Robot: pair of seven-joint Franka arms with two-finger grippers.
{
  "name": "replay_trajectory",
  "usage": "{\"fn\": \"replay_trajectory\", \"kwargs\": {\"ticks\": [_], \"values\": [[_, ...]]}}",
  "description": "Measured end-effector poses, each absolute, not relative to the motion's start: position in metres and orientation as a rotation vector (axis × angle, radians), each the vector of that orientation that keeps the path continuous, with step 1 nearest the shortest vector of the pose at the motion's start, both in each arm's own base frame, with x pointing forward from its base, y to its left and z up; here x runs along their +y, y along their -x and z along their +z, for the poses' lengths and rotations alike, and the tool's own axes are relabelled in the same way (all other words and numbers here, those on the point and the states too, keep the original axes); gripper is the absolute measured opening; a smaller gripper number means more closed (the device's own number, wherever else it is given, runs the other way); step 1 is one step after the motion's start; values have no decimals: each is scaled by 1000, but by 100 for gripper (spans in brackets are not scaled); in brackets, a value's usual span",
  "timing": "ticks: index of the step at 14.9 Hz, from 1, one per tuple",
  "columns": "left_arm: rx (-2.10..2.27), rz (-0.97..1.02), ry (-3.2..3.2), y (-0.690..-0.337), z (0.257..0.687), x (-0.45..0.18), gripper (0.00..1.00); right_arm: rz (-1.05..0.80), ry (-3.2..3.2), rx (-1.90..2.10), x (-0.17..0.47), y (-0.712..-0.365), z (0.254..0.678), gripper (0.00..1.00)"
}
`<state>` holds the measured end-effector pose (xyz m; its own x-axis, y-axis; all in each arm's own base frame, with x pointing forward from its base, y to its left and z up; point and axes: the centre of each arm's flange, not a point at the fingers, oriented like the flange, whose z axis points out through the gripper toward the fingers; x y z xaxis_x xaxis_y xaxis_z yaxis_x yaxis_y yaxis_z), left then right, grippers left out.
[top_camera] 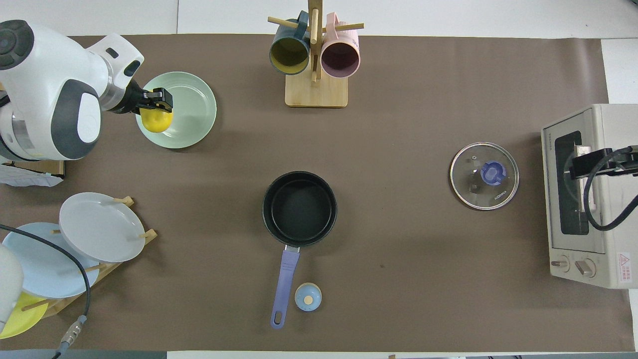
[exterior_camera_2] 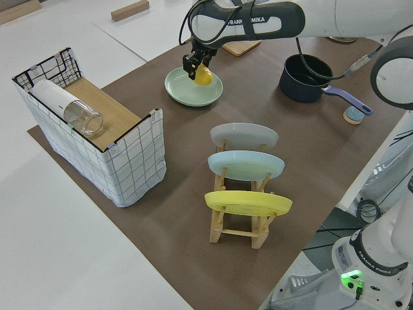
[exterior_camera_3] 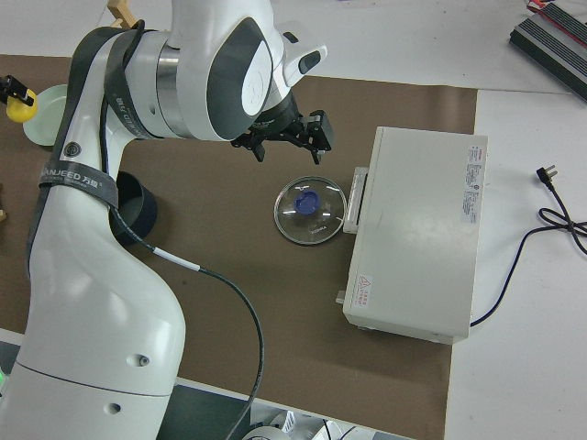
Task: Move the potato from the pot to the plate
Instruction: 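Lower the potato onto the plate and open the left gripper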
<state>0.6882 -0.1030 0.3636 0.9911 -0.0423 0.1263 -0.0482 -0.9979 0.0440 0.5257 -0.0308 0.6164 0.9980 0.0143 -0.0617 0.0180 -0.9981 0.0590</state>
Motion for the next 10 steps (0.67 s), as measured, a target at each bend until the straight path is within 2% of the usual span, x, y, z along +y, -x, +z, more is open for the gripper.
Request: {"fn": "replay_trajectory", "kwargs": {"ticks": [2,7,8,10], "values": [[-97,199,-3095,-692,346,-109,64,-95,-3080,25,-31,-526,616,100],[-133,208,-3101,-692,337,-110,65,-95,-3080,25,-31,-526,616,100],[-137,208,-3101,-692,337,-110,70,-95,-3080,25,-31,-526,616,100],[-138,214,-3100,-693,339,-109,90,-95,-3080,25,-31,-526,616,100]]}}
